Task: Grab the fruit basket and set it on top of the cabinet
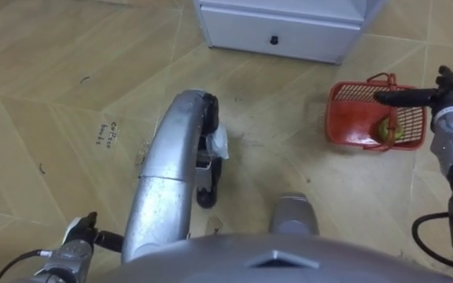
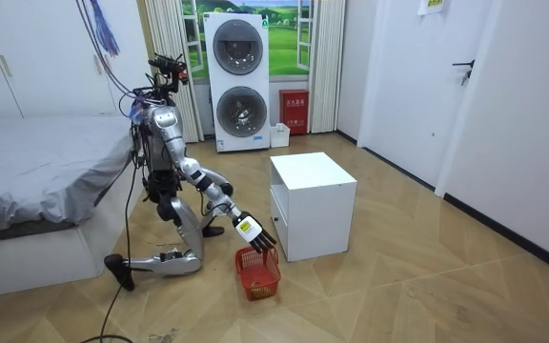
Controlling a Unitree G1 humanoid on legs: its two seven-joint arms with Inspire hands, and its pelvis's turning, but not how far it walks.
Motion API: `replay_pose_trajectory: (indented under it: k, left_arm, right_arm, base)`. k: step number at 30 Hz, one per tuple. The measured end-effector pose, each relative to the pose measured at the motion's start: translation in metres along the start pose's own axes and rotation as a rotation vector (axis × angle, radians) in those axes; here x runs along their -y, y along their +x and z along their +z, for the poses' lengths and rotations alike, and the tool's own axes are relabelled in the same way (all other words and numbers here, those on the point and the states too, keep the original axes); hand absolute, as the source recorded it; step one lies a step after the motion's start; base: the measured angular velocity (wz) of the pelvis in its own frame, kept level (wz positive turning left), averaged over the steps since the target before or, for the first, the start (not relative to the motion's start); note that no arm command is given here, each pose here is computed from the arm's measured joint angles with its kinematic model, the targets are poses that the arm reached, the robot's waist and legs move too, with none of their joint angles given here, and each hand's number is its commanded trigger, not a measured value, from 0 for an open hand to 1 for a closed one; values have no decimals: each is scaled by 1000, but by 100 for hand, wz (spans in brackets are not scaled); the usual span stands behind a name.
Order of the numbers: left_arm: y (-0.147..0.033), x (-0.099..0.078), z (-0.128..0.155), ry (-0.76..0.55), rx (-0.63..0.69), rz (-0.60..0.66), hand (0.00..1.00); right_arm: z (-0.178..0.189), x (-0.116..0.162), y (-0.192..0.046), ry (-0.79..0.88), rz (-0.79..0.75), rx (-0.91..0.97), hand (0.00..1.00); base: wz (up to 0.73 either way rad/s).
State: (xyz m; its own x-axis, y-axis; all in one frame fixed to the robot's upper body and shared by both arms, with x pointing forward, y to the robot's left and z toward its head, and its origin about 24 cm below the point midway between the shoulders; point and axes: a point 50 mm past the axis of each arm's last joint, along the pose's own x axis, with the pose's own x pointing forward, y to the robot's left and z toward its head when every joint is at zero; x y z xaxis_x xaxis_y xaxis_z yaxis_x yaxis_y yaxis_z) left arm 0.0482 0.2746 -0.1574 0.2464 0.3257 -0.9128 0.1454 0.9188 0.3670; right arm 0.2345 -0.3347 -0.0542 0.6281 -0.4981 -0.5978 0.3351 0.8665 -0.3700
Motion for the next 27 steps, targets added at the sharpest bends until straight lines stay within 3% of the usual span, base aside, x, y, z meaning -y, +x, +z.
replay_pose_trajectory:
  k: [11, 27]
  left_arm:
    - [1, 2, 5, 22, 7, -23, 0]
    - [1, 7, 3, 30, -22, -74, 0]
  right_arm:
    - [-2, -1, 0, 85, 27, -22, 0]
    - [-35, 18, -3, 199, 2, -170, 0]
  base:
    - [-2]
    - [1]
